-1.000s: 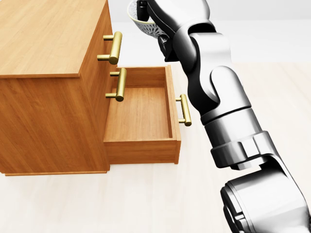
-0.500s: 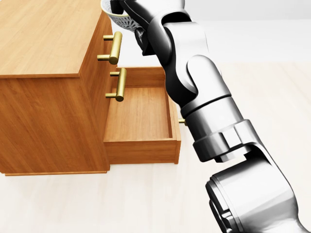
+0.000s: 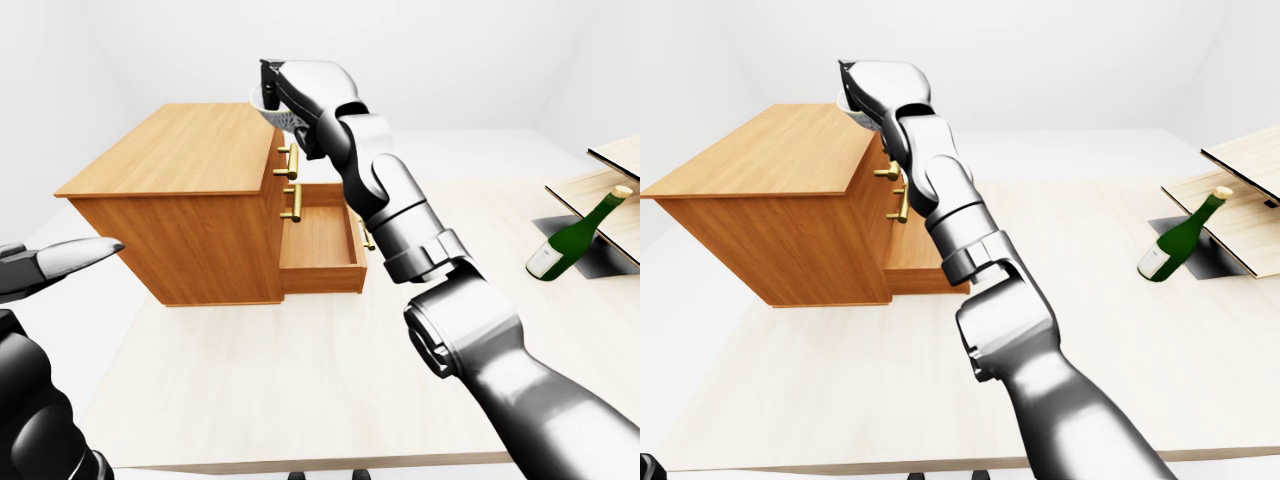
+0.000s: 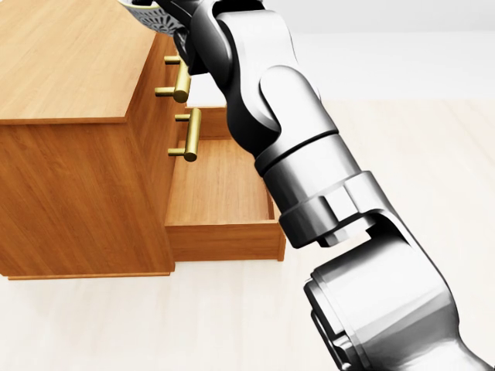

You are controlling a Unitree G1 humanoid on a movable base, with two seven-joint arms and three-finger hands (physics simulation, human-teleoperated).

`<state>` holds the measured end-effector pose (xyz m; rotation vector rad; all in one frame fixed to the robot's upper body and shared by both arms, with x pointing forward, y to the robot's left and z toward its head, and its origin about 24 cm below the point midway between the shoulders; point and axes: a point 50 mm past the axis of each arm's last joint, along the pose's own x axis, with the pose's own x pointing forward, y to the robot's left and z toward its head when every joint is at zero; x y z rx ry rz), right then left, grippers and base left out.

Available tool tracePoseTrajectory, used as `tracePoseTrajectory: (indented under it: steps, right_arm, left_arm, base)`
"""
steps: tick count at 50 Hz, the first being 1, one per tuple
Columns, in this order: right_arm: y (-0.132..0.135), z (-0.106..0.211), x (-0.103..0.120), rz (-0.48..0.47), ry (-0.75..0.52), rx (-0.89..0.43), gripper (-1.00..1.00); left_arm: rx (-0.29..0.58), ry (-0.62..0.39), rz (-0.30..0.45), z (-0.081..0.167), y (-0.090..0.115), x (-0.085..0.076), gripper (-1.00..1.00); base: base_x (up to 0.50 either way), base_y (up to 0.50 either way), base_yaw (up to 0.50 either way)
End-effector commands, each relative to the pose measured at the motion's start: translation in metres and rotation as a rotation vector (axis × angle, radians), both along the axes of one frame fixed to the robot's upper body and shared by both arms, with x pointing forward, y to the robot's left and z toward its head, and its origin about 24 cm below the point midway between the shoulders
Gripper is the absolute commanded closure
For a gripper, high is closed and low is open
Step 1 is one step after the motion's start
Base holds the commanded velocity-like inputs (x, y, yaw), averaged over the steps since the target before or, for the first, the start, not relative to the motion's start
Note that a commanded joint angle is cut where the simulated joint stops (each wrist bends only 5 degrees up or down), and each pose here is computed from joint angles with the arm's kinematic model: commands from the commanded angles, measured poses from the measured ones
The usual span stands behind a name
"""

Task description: Put the bowl on top of the cabinet.

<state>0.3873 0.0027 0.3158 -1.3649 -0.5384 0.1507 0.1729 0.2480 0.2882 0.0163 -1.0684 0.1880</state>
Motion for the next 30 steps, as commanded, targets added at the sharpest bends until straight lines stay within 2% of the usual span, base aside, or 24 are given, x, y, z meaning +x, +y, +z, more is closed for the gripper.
tracePoseTrajectory:
  steps: [1, 30]
  right_arm:
    - [0.013, 0.017, -0.006, 0.039, -0.027, 0.029, 1.00]
    - [0.035, 0.023, -0.013, 0.088, -0.034, 0.020, 1.00]
  left_arm:
    - [-0.003, 0.002, 0.000, 0.000, 0.001, 0.000, -0.89]
    - [-0.008, -0.007, 0.002, 0.002, 0.003, -0.001, -0.89]
  base:
    - [0.00, 0.00, 0.00]
    - [0.00, 0.00, 0.00]
